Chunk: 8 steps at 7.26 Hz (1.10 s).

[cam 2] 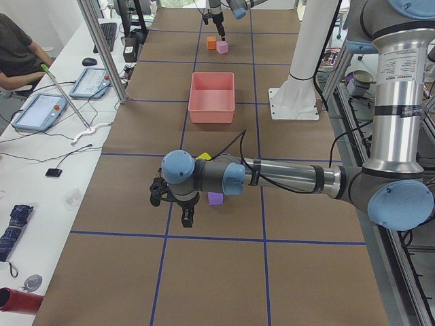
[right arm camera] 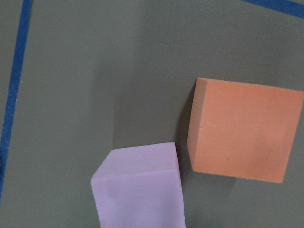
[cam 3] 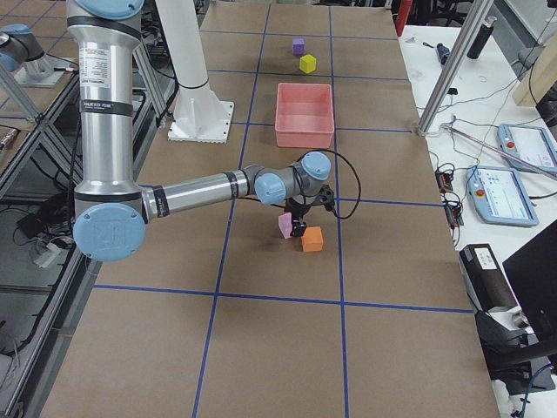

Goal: Place blocks into pink bin with both arms
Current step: 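Lower the right gripper onto the lavender cube and close it, then carry lavender cube over bin with right gripper while left reaches yellow-green cube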

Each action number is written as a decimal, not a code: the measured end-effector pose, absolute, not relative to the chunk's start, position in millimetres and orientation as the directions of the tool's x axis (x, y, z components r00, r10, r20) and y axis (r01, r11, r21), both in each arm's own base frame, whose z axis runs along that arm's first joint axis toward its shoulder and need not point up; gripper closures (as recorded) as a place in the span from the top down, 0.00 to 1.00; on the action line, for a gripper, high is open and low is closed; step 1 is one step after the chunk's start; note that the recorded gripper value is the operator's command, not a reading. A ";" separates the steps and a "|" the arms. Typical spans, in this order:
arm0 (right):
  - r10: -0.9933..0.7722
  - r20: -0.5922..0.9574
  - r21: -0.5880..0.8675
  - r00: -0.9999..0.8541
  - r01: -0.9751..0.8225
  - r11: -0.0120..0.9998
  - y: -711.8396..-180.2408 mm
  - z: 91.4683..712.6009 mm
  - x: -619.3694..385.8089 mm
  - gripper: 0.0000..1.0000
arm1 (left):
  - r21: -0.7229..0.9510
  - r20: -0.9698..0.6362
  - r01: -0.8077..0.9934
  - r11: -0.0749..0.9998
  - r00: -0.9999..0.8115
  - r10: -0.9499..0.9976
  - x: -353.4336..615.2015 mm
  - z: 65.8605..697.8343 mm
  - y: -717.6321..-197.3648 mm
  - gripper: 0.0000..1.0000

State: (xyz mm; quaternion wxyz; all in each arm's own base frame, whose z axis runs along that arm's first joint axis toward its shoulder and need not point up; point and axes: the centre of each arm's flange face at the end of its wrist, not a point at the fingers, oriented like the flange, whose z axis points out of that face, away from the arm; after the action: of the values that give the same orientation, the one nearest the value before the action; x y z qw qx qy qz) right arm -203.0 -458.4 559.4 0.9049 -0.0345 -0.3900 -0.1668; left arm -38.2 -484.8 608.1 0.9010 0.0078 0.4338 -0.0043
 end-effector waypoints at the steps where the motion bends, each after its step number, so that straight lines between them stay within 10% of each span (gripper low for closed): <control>1: -0.280 0.717 0.067 0.638 0.337 0.939 -459.4 559.7 -209.0 0.99 | 0.010 -0.782 0.014 1.000 0.624 -0.001 -38.1 608.1 -484.8 1.00; 5: -0.301 0.715 0.068 0.631 0.365 0.929 -456.6 558.7 -226.0 0.98 | 0.009 -0.782 0.014 1.000 0.624 -0.002 -38.1 608.8 -484.8 1.00; 8: -0.317 0.694 0.075 0.646 0.374 0.924 -457.5 560.6 -234.0 0.75 | 0.008 -0.782 0.015 1.000 0.624 -0.003 -38.1 608.9 -484.8 1.00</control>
State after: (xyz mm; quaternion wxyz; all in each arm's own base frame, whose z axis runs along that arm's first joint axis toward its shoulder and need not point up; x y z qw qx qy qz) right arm -234.0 -457.5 560.6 0.9063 -0.0378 -0.3751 -0.1908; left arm -38.1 -484.8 608.9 0.9010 0.0068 0.4338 -0.0049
